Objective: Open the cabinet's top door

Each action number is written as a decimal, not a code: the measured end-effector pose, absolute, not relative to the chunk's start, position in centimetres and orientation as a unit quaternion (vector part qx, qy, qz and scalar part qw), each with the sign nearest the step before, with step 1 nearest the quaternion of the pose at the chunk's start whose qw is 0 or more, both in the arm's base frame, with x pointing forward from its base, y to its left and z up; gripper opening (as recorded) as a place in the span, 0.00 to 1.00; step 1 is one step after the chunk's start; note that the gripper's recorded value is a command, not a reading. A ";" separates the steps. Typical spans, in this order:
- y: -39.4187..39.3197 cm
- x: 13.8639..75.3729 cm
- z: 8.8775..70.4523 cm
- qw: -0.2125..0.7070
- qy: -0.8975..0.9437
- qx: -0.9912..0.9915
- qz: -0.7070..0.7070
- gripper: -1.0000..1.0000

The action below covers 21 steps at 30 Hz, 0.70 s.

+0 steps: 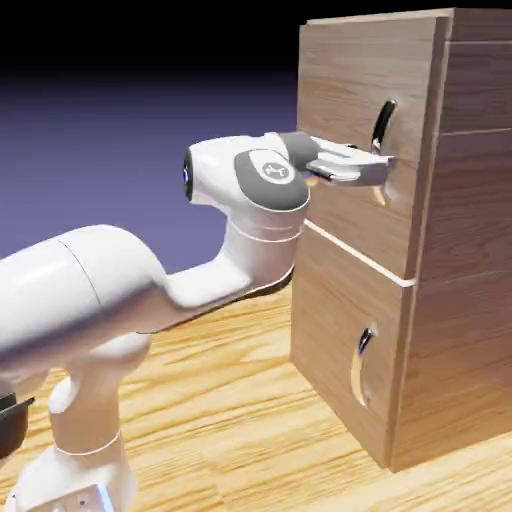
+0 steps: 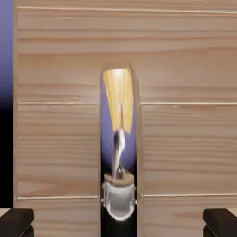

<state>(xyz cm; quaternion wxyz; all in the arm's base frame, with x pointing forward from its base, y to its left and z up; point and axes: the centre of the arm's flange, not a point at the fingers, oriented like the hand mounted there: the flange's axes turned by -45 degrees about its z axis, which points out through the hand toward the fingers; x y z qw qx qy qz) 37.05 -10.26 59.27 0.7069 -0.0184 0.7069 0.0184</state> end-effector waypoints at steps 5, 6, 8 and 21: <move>-8.9 34.0 59.3 0.707 0.707 0.015 -0.015 0.00; -8.4 33.0 59.3 0.707 0.707 0.026 -0.026 0.00; -7.3 31.1 59.3 0.706 0.705 0.047 -0.047 0.00; -0.3 22.8 59.3 0.690 0.690 0.154 -0.154 0.00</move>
